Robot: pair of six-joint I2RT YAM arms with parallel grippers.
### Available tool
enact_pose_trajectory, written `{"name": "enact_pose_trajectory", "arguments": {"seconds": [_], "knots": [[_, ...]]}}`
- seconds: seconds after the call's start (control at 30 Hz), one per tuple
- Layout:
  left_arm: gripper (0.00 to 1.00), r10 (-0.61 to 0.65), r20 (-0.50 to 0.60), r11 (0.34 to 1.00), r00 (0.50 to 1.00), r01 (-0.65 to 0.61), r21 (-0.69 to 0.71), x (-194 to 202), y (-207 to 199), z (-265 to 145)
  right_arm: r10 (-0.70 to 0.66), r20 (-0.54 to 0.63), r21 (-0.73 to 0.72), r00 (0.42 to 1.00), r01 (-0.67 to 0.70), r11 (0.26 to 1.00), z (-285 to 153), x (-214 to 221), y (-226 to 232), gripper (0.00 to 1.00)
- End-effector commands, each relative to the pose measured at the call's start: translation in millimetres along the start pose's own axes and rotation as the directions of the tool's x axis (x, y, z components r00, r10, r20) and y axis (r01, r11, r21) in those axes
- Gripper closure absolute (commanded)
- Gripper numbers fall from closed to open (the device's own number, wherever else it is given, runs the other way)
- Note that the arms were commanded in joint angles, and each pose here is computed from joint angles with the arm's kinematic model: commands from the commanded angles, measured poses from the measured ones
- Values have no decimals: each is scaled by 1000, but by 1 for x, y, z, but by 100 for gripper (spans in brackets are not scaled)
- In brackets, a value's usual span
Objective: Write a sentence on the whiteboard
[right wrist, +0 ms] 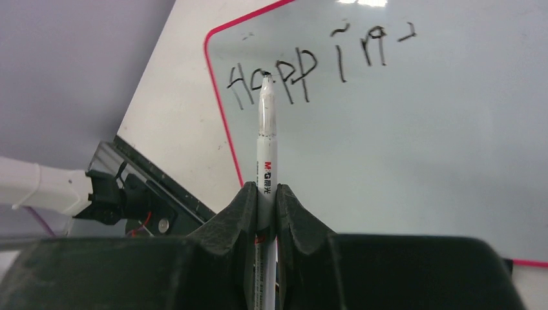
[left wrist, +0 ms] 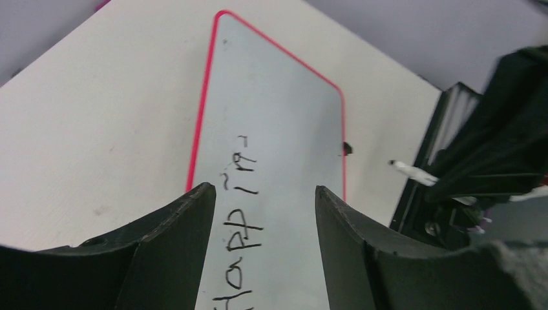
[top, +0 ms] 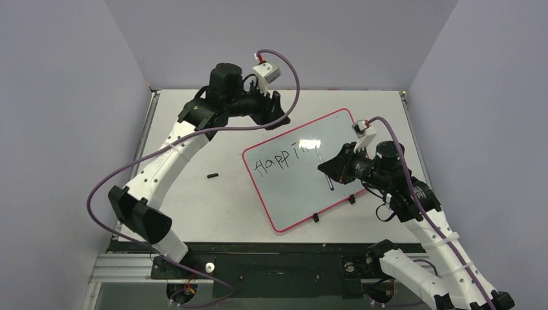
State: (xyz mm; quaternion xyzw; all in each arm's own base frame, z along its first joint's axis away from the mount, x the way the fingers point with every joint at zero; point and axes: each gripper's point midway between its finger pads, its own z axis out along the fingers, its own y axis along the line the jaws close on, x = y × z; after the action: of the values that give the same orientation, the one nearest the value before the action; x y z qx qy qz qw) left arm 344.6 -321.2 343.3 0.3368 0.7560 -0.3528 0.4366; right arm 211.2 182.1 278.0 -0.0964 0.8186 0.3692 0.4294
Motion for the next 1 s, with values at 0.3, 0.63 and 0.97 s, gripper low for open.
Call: {"name": "enact_pose_trajectory", "arguments": {"seconds": [0.3,0.63,0.97], "knots": [[41,385,215,830,897,-439,344,33,-105,-76,-148,-122,-356,981,96,929,8,4,77,100],[34,710,338,595,617,-783,180,68,-116,-96,4,-307,-344,952,-115,932,21,21,84,100],[36,844,307,402,441,-897,183,86,-127,-83,-20,-391,-390,920,-146,909,27,35,109,100]]}}
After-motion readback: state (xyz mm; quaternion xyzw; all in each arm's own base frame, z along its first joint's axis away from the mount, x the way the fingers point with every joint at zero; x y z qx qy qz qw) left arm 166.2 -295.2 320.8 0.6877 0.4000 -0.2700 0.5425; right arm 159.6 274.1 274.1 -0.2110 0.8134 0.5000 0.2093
